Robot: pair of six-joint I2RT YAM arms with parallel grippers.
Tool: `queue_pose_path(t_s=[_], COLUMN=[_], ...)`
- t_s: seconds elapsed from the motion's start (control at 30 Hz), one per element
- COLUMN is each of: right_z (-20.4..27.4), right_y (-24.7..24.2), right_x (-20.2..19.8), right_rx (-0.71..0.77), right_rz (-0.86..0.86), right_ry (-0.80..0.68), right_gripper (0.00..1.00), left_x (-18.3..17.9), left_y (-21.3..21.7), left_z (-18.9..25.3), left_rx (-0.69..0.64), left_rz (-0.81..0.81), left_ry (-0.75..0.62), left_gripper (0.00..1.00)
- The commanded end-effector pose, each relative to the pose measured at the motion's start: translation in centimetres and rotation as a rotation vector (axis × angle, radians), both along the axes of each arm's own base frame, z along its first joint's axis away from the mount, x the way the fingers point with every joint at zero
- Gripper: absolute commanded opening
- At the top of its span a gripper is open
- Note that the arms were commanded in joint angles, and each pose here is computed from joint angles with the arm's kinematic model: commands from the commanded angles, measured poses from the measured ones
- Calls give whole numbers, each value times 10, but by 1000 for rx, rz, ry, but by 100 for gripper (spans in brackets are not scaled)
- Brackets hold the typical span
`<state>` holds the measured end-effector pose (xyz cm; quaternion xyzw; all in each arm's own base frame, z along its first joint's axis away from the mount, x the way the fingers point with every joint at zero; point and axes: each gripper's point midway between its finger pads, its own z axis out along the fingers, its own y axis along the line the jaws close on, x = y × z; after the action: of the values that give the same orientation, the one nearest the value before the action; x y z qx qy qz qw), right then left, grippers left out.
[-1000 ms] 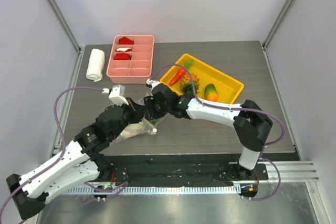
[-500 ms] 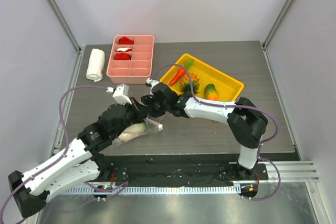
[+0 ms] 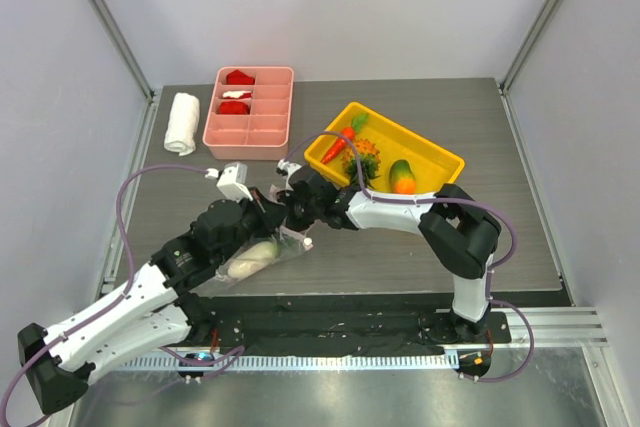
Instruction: Open the zip-top bag and remove the fake food
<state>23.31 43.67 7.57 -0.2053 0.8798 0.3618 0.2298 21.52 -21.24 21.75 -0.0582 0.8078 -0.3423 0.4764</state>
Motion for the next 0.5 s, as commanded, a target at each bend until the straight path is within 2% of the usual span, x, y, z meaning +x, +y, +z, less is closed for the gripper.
queue_pose_path(t_s=[0.0,0.1,0.27,0.47], right_z=[38,63,139,196], right_y=[5,2,-5,-22], right_x=[6,5,3,3], right_rx=[59,73,170,207], right_rz=[-5,-7,-26,-71], right_ry=[-60,-66,-140,-210], right_gripper=[8,2,1,1], left_x=[5,9,9,8], left_y=[6,20,31,31], left_z=[9,5,7,5], left_rx=[-41,-30,-26,-21], left_rz=[56,125,161,160], left_ry=[-33,-32,-52,-50], left_gripper=[0,0,0,0])
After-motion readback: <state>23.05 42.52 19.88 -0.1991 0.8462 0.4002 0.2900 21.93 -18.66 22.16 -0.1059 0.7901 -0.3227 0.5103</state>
